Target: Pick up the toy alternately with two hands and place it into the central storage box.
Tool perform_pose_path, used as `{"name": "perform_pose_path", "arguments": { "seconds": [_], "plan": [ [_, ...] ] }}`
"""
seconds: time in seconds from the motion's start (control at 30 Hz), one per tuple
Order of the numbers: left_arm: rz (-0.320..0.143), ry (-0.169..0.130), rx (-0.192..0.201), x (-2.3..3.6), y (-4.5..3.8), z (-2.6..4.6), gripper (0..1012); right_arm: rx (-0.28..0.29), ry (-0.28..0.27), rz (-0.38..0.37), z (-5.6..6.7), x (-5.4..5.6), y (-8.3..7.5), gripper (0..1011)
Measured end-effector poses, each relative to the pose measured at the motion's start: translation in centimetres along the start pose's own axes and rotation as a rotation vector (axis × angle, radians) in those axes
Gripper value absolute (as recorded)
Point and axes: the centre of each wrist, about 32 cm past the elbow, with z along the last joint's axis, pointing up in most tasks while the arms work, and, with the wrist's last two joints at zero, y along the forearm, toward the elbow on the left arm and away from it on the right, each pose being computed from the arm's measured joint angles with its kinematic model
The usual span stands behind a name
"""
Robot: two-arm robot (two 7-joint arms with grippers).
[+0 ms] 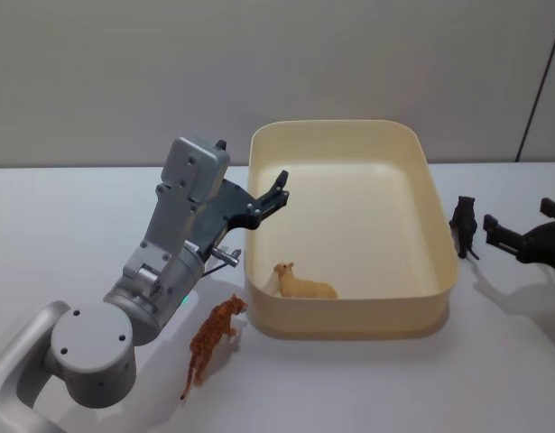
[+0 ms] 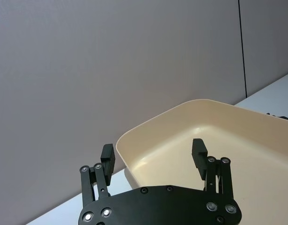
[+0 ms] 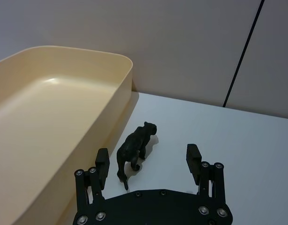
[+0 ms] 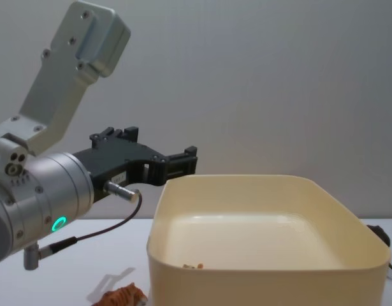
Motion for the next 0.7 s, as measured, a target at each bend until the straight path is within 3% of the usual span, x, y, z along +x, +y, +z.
{"name": "perform_pose_path", "arguments": {
  "seconds": [0.7],
  "plan": [
    [0.000,0.000,0.000,0.00,0.00,0.00,1001,-0.047,-0.041,-0.003,-1.8,-1.3,4.4,1001]
  ]
}}
